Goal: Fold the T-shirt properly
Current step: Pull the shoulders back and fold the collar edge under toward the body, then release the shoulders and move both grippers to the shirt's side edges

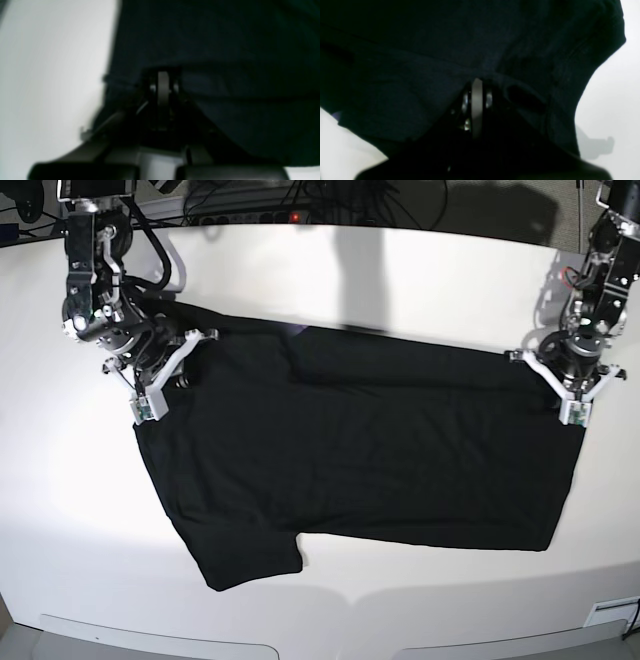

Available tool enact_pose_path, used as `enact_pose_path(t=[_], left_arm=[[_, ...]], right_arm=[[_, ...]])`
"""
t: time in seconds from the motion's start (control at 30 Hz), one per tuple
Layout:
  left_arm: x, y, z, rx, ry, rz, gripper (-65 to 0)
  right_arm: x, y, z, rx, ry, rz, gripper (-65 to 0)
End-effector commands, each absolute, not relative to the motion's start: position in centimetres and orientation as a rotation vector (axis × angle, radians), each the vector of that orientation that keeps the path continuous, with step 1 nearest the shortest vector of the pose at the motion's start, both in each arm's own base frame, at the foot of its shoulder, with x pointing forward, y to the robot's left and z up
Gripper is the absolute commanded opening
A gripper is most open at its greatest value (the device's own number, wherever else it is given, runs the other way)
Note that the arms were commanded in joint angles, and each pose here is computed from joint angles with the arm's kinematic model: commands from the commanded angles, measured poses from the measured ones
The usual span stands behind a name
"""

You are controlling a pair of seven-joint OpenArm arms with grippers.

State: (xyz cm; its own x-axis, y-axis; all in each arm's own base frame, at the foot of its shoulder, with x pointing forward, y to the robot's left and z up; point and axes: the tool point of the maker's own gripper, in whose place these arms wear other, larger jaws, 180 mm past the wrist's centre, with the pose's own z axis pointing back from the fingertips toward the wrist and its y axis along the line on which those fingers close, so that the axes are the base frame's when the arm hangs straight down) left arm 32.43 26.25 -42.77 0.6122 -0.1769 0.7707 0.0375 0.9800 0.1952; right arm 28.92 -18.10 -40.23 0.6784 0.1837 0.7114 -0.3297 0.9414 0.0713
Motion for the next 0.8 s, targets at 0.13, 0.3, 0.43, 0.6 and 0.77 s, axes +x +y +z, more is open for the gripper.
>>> enact_pose_path(t=[0.13, 0.3, 0.43, 0.6, 0.77], left_arm=[[32.5, 26.8, -44.6, 0.167, -0.863, -0.096, -65.0], [28.6, 27.1, -47.3, 0.173, -0.738, -0.108, -65.0], [24.1, 26.1, -48.9, 0.176, -0.668, -0.179, -65.0], [19.3, 23.7, -49.0, 0.136, -0.639, -0.23, -65.0], [16.6, 21.8, -47.6, 0.138, -0.657, -0.296, -65.0]], right_arm=[[28.5, -18.6, -40.6, 0.138, -0.749, 0.33, -65.0], [25.8, -18.7, -42.1, 0.14, -0.709, 0.33, -65.0], [23.2, -18.7, -42.6, 0.151, -0.709, 0.338, -65.0], [20.1, -19.5, -42.6, 0.141, -0.697, 0.326, -65.0], [18.4, -22.2, -42.0, 0.091, -0.716, 0.271, -65.0]])
